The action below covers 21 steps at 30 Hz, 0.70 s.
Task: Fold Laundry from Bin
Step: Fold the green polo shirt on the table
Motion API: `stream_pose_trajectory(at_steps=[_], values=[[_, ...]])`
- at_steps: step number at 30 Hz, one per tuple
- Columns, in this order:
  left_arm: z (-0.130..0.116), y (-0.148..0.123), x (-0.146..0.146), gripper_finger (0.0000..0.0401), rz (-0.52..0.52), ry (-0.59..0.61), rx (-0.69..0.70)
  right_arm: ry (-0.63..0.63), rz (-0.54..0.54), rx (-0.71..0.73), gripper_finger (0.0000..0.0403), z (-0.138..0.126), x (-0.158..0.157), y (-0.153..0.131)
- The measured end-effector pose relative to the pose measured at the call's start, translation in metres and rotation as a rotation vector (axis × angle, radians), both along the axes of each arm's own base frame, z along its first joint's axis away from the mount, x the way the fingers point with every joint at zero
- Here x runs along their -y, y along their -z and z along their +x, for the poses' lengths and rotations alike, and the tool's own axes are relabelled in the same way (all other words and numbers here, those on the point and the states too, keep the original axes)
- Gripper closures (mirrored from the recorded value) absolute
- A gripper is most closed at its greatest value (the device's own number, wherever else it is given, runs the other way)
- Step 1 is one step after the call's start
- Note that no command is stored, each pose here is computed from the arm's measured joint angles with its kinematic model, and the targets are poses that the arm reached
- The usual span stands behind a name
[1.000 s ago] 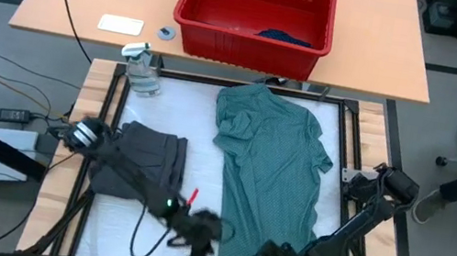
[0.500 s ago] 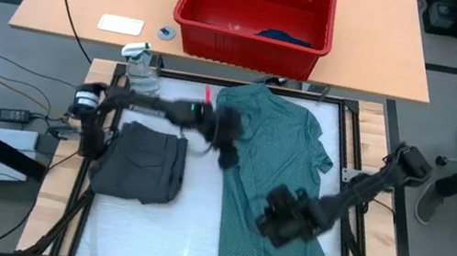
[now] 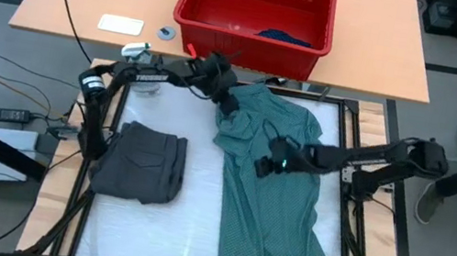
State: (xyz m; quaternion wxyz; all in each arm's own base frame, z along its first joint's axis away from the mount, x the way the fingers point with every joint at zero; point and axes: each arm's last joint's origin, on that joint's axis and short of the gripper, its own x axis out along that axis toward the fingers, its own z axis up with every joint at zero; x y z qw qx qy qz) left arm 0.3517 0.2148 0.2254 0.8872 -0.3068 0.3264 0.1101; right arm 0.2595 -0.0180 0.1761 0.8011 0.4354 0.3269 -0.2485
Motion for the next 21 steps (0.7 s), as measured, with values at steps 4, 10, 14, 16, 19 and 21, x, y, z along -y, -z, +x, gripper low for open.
stream_pose_trajectory(at_steps=[4,10,14,16,19,21], values=[[0.002,0.021,-0.004,0.0236,-0.017,0.090,-0.030,-0.019,0.030,0.037,0.0259,0.013,0.021,-0.002],[0.002,0.025,-0.002,0.0236,0.030,0.169,-0.040,0.021,0.079,0.034,0.0259,0.030,0.028,-0.002],[0.003,0.033,-0.001,0.0236,0.052,0.218,-0.064,0.040,0.104,0.021,0.0259,0.037,0.029,0.000],[0.006,0.043,0.000,0.0236,0.043,0.230,-0.084,0.048,0.116,0.005,0.0260,0.037,0.029,0.000],[0.009,0.058,-0.001,0.0236,0.011,0.220,-0.105,0.053,0.124,-0.023,0.0260,0.034,0.029,-0.001],[0.011,0.061,-0.002,0.0236,0.003,0.208,-0.100,0.061,0.123,-0.048,0.0260,0.031,0.028,-0.001]])
